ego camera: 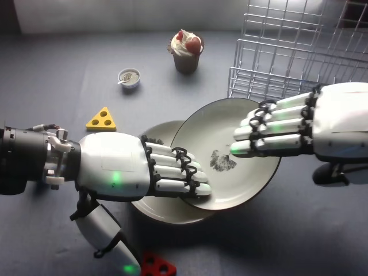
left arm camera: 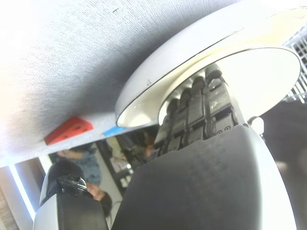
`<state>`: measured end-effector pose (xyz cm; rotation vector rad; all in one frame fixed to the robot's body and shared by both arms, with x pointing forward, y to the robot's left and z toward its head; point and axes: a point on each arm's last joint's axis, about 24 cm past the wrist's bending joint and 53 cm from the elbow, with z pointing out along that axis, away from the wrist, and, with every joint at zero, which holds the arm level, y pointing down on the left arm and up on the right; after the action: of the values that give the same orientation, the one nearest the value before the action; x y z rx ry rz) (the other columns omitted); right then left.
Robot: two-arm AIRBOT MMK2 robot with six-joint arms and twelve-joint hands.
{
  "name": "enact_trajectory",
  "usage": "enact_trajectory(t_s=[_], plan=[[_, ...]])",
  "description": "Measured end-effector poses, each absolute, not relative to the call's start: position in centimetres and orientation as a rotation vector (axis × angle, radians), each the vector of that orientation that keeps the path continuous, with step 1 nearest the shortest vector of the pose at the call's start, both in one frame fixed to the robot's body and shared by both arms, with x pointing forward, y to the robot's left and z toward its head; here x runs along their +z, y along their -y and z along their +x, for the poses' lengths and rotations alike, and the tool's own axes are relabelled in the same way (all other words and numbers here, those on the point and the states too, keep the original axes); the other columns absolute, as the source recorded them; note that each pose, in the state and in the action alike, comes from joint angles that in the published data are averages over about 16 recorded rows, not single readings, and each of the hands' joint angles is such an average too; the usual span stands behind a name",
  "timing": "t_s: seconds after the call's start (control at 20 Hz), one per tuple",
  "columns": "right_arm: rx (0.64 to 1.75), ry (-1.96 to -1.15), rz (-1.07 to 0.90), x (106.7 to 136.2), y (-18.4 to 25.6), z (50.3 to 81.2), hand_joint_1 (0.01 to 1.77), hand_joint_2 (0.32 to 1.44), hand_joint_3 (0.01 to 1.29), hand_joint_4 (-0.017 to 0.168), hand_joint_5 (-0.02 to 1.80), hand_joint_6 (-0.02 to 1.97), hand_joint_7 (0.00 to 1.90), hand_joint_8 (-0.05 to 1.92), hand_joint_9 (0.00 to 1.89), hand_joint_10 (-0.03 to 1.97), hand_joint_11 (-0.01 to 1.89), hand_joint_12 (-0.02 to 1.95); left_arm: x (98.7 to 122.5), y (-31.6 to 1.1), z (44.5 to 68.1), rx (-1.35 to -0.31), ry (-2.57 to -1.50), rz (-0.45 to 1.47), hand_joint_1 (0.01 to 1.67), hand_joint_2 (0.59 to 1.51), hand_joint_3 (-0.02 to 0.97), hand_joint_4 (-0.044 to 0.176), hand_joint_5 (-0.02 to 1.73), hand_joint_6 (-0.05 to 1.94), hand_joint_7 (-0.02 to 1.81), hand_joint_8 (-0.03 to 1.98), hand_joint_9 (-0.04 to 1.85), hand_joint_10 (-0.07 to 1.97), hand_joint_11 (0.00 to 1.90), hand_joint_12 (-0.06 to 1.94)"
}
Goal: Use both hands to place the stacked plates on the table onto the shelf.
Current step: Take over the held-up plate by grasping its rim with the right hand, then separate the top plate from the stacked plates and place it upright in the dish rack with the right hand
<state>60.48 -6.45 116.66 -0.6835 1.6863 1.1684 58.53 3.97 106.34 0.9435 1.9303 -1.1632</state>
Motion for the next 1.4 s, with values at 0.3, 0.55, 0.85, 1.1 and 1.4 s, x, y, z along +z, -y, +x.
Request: enact_trajectory(t_s=[0.3, 0.55, 0.85, 1.1, 1.4], plan=[[1.163, -1.675, -0.682, 116.1, 4.4, 62.1, 1.33, 0.98, 0.02, 0.003, 0.18, 0.01, 0.14, 0.01, 0.19, 0.02, 0.28, 0.05, 106.3, -3.9, 58.6, -1.165, -1.931, 0.940, 0.14, 0.888, 0.005, -0.004, -0.01, -0.02, 0.00, -0.02, 0.02, -0.01, 0.04, 0.01], [1.170, -1.685, -0.655, 115.7, 2.9, 63.6, 1.32, 0.97, 0.02, 0.002, 0.27, 0.01, 0.23, 0.01, 0.25, 0.02, 0.31, 0.05, 106.3, -3.9, 58.6, -1.165, -1.931, 0.938, 0.15, 0.893, 0.004, -0.004, -0.01, -0.02, 0.00, -0.02, 0.02, -0.01, 0.03, 0.00], [1.200, -1.705, -0.618, 115.2, 1.7, 64.4, 1.34, 0.97, 0.02, 0.001, 0.50, 0.06, 0.48, 0.00, 0.47, 0.01, 0.45, 0.08, 106.4, -4.1, 58.7, -1.163, -1.932, 0.936, 0.13, 0.899, 0.004, -0.004, -0.01, -0.02, -0.01, -0.02, 0.03, -0.01, 0.03, 0.00], [1.253, -1.709, -0.589, 115.5, 0.9, 64.0, 1.37, 0.94, 0.02, -0.001, 0.71, 0.28, 0.75, 0.00, 0.71, 0.07, 0.63, 0.22, 106.7, -4.4, 59.0, -1.164, -1.929, 0.923, 0.13, 0.901, 0.004, -0.001, -0.01, -0.03, 0.00, -0.01, 0.04, 0.00, 0.04, 0.00], [1.329, -1.704, -0.554, 117.1, 0.2, 62.9, 1.40, 0.89, 0.01, -0.004, 0.91, 0.53, 1.05, -0.01, 0.95, 0.21, 0.84, 0.54, 108.7, -5.4, 60.0, -1.153, -1.901, 0.880, 0.13, 0.901, 0.004, 0.003, 0.00, -0.02, 0.01, 0.00, 0.04, 0.01, 0.04, 0.00]])
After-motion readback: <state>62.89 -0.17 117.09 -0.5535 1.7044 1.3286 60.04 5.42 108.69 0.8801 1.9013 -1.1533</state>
